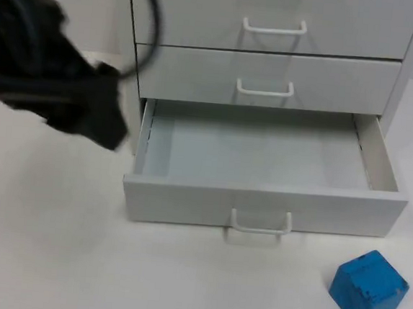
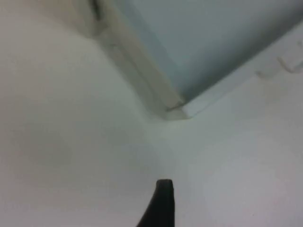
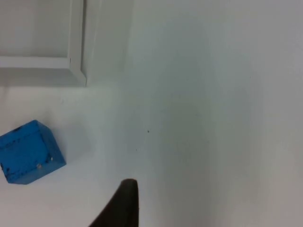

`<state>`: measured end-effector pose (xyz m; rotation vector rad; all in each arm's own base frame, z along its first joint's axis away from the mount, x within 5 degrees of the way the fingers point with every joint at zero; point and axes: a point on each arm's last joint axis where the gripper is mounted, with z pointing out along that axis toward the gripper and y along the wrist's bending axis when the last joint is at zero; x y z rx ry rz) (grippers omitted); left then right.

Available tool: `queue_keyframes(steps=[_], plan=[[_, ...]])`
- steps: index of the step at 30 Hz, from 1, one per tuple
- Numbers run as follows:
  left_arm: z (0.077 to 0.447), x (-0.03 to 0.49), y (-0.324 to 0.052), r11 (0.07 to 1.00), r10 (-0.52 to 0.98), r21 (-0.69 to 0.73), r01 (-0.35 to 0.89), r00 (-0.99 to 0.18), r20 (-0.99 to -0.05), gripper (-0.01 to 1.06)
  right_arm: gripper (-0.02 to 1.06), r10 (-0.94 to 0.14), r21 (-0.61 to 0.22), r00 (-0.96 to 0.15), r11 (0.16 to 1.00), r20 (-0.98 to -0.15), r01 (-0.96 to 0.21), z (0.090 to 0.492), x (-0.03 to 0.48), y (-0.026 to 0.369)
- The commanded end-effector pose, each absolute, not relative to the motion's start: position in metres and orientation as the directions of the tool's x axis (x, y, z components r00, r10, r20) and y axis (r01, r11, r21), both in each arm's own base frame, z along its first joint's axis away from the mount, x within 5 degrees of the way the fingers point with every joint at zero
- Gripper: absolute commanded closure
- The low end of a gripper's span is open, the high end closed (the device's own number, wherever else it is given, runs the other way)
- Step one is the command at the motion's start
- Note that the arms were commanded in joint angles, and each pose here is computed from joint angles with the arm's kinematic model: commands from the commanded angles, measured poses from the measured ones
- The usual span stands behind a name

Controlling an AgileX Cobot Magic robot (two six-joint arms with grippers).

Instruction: Open the drawer with the left hand, place the block into the drawer with the right hand, then close the drawer with the left hand.

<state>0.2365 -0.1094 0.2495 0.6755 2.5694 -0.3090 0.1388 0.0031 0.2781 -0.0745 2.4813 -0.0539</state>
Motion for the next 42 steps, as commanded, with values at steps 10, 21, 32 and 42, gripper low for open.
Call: queue_keyframes(steps=[10,21,32,42], plan=[[0.274,0.188,-0.029,0.972,0.026,-0.165,0.167,-0.774,-0.633,0.26,-0.01,-0.051,-0.044,-0.795,0.999,-0.604,-0.030,0.278,0.138,0.003],[0.291,0.158,-0.021,0.980,0.039,-0.112,0.167,-0.705,-0.708,0.00,-0.01,-0.047,-0.039,-0.795,0.999,-0.604,-0.030,0.278,0.138,0.003],[0.286,0.131,-0.019,0.982,0.007,-0.118,0.150,-0.645,-0.764,0.00,-0.01,-0.146,0.077,-0.806,0.970,-0.573,-0.231,0.274,0.137,0.029],[0.289,0.116,-0.017,0.985,-0.021,-0.117,0.130,-0.573,-0.819,0.00,0.00,-0.311,0.095,-0.829,0.913,-0.464,-0.396,0.244,0.158,0.084]])
